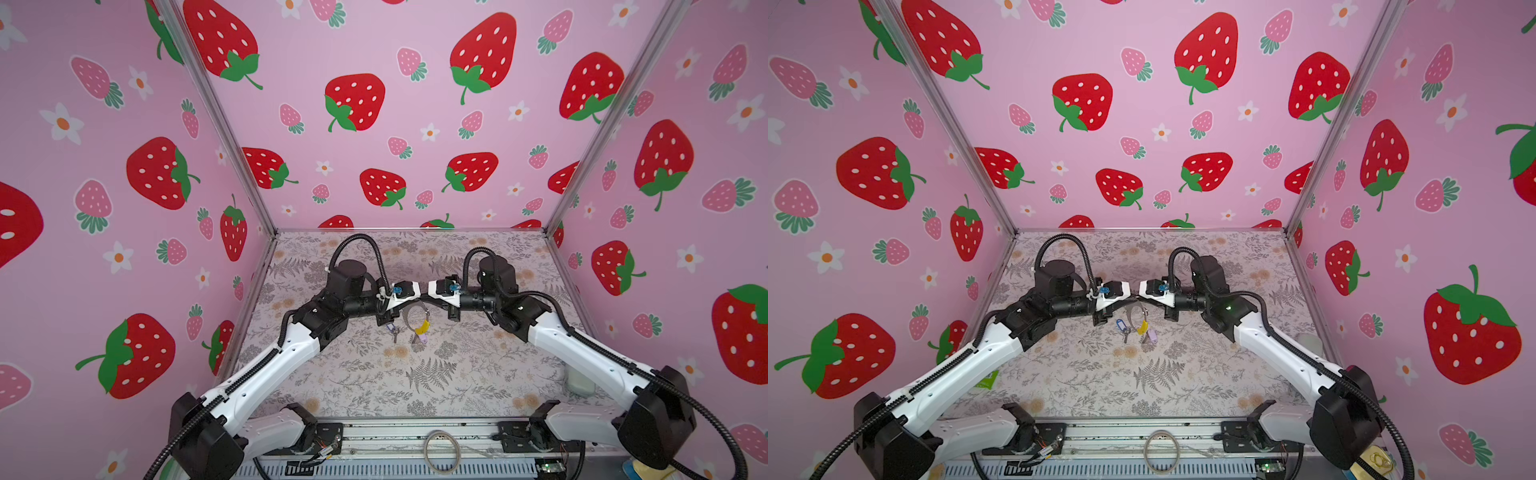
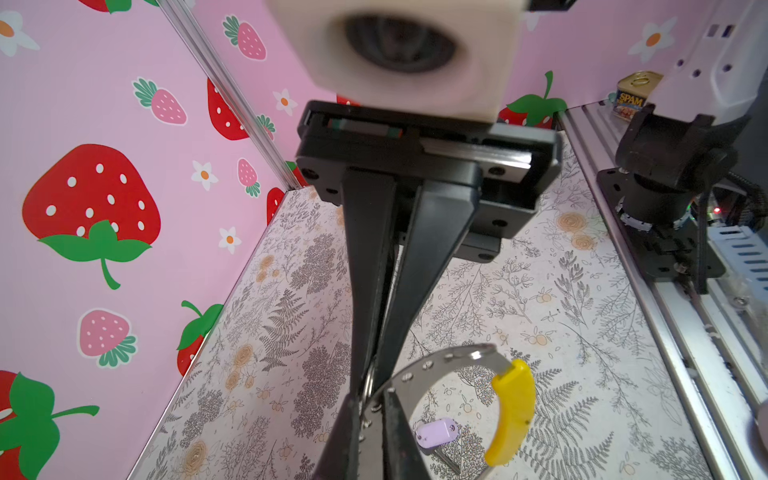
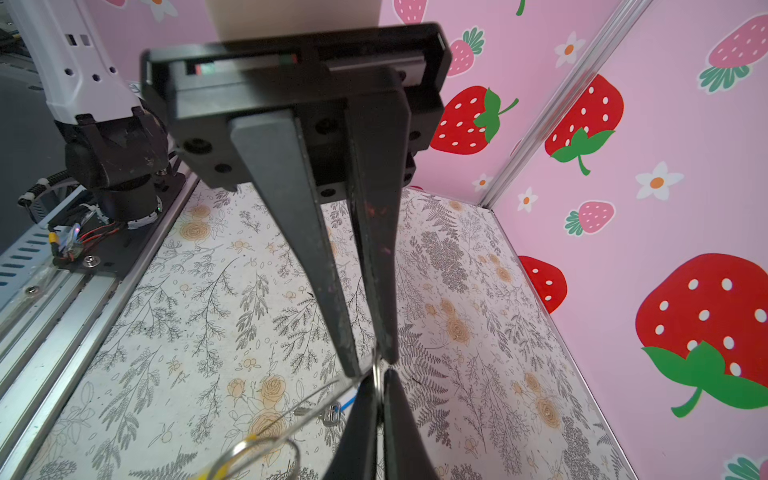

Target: Put the keys on the keyring

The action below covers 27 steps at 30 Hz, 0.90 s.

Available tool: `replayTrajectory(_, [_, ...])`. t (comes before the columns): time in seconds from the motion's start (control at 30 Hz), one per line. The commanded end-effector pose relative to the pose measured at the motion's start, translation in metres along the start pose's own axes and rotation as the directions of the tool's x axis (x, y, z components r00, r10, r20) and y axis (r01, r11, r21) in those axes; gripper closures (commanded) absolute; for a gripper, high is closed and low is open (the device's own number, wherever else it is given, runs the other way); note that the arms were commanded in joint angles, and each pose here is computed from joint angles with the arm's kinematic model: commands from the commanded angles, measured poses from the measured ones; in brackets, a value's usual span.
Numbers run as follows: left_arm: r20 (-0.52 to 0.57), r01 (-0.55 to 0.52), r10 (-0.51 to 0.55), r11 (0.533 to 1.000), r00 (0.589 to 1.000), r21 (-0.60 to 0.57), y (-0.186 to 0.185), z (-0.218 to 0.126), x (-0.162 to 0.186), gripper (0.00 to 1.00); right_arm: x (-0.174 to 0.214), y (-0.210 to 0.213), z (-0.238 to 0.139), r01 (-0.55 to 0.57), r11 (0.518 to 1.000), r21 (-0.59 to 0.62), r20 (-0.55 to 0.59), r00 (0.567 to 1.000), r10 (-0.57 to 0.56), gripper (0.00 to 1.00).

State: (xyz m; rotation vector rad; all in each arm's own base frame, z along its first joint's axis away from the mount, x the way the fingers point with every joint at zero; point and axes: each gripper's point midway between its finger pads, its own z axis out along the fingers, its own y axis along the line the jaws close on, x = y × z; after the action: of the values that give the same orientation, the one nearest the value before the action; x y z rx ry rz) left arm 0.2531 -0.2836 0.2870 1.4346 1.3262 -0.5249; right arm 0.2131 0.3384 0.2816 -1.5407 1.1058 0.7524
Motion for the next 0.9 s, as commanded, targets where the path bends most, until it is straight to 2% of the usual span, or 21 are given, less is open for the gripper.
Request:
replayTrajectory(0.0, [0.022, -0.044, 0.044, 0.999, 0.999, 0.003, 0.005, -0.003, -0.017, 0.9, -0.013, 0.007, -0.003, 0.058, 0.998, -0.018, 0.044, 0.997, -0.058, 0.91])
replayTrajectory(0.33, [0.009, -0.045, 0.045, 0.999, 0.999, 0.016, 0.004, -0.004, -0.018, 0.99, -0.014, 0.005, -0.004, 0.058, 0.998, -0.003, 0.035, 0.998, -0.058, 0.9])
replayTrajectory(0.37, [0.009, -0.047, 0.047, 0.999, 0.999, 0.016, 0.004, -0.004, -0.018, 0.99, -0.014, 0.005, -0.005, 0.059, 0.998, -0.004, 0.036, 0.998, -0.059, 0.91])
replayTrajectory(0.5, [0.003, -0.047, 0.047, 0.999, 0.999, 0.01, 0.005, -0.004, -0.017, 0.85, -0.017, 0.005, -0.006, 0.065, 0.998, 0.006, 0.053, 0.996, -0.065, 0.91])
replayTrajectory(0.77, [-0.006, -0.036, 0.035, 0.998, 0.999, -0.046, 0.009, -0.007, -0.01, 0.83, -0.02, 0.007, -0.007, 0.059, 0.998, 0.004, 0.072, 0.996, -0.059, 0.93])
replayTrajectory(0.87, [-0.028, -0.018, 0.016, 0.997, 0.999, -0.08, 0.014, -0.004, -0.002, 0.84, -0.01, 0.005, -0.003, 0.025, 1.0, 0.006, 0.038, 0.999, -0.025, 0.96])
